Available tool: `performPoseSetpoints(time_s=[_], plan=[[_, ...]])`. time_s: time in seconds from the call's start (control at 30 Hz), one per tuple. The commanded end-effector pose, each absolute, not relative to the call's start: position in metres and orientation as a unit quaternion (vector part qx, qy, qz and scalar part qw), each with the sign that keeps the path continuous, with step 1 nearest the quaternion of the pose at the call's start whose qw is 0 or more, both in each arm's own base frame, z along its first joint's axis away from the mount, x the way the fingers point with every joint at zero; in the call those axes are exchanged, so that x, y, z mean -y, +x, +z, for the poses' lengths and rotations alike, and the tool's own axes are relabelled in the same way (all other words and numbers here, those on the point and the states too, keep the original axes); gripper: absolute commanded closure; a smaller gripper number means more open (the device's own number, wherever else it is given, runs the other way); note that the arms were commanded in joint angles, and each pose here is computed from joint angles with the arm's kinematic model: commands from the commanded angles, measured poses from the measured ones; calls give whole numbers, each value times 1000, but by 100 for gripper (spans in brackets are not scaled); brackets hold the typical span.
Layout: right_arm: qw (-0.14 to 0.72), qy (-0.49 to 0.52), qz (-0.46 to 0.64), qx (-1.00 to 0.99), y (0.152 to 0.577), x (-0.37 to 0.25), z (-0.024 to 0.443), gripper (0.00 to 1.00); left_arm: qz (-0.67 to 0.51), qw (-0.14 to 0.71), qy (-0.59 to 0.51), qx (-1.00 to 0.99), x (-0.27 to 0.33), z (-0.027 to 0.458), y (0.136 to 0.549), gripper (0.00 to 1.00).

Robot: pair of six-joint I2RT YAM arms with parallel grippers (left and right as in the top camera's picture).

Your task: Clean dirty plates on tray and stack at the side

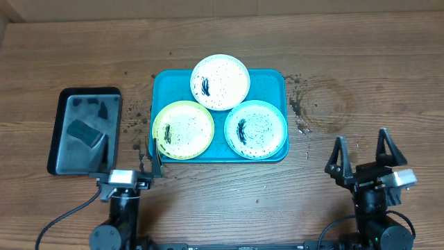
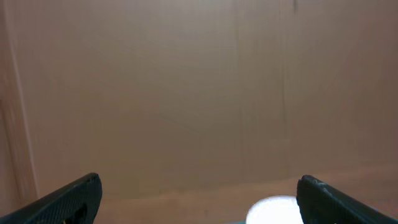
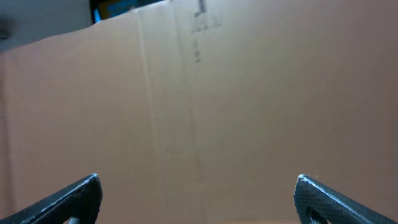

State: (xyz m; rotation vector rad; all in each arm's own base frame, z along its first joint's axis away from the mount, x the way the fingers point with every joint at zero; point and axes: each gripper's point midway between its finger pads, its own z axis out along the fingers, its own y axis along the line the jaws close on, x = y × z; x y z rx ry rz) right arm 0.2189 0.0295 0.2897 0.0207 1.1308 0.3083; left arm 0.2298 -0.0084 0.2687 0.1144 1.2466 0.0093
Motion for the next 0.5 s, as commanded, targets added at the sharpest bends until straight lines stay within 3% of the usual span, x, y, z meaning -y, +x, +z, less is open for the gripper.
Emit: performPoseSetpoints(time_s=[0.0, 0.2, 0.47], plan=[[831, -27, 153, -534, 210, -41, 314, 0, 47, 819, 42, -571, -1, 329, 212, 0], [775, -54, 103, -621, 223, -41, 332, 0, 131, 672, 41, -728, -29, 346, 241, 0], [586, -85, 143, -793, 279, -67, 326, 0, 45, 401, 80, -912, -19, 310, 318, 0]])
